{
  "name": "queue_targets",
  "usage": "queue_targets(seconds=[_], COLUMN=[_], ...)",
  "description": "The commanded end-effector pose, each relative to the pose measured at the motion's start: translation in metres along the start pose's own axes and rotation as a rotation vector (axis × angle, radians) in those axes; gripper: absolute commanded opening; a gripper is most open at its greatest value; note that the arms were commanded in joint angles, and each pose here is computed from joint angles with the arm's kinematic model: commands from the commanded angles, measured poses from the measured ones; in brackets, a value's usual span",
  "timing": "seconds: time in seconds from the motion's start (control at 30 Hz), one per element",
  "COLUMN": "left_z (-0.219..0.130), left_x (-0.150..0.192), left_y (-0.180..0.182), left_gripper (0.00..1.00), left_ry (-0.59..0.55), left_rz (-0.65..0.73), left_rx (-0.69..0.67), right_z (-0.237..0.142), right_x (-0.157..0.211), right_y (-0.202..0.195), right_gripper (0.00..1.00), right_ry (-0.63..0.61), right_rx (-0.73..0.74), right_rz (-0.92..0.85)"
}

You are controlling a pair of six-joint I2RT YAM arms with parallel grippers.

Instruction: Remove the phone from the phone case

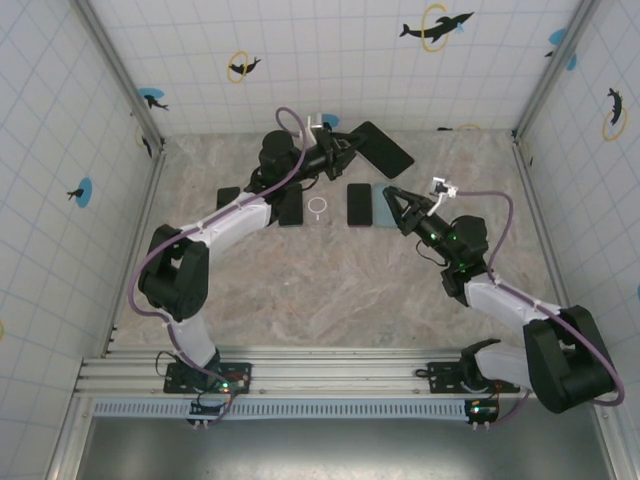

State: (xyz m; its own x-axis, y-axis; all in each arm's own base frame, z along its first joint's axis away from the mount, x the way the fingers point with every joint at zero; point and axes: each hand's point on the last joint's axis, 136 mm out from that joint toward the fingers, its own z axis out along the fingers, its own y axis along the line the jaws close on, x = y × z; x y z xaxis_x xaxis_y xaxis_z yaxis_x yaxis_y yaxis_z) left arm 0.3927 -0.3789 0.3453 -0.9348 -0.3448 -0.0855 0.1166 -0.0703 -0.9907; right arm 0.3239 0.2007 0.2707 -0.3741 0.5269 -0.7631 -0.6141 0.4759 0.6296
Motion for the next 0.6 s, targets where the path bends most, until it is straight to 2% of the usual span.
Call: queue_targets(seconds=[0.0, 0.13, 0.33, 0.47, 0.57], left_z=[-0.014, -0.020, -0.035, -0.046, -0.051], left_x=[0.023, 0.021, 0.016, 0.029, 0.041], left_y=[-0.084, -0.074, -0.060, -0.053, -0.052], left_gripper=[0.10, 0.10, 0.10, 0.10, 0.11], left_ry=[0.068, 0.088, 0.131, 0.229, 0.325], left_rz=[0.248, 0.406, 0.647, 0.797, 0.871], left_rx=[0.142, 0.087, 0.047, 0.093, 0.152], right_z=[-0.007, -0.017, -0.028, -0.026, -0.023], right_x=[0.020, 0.014, 0.014, 0.019, 0.028], right_y=[-0.035, -0.030, -0.020, -0.007, 0.004], right_gripper=[0.37, 0.50, 0.60, 0.68, 0.69], right_ry=[0.079, 0.110, 0.215, 0.337, 0.425], right_rx=[0.126, 0.104, 0.082, 0.016, -0.077], right_rz=[0.043, -0.005, -0.172, -0.312, -0.405])
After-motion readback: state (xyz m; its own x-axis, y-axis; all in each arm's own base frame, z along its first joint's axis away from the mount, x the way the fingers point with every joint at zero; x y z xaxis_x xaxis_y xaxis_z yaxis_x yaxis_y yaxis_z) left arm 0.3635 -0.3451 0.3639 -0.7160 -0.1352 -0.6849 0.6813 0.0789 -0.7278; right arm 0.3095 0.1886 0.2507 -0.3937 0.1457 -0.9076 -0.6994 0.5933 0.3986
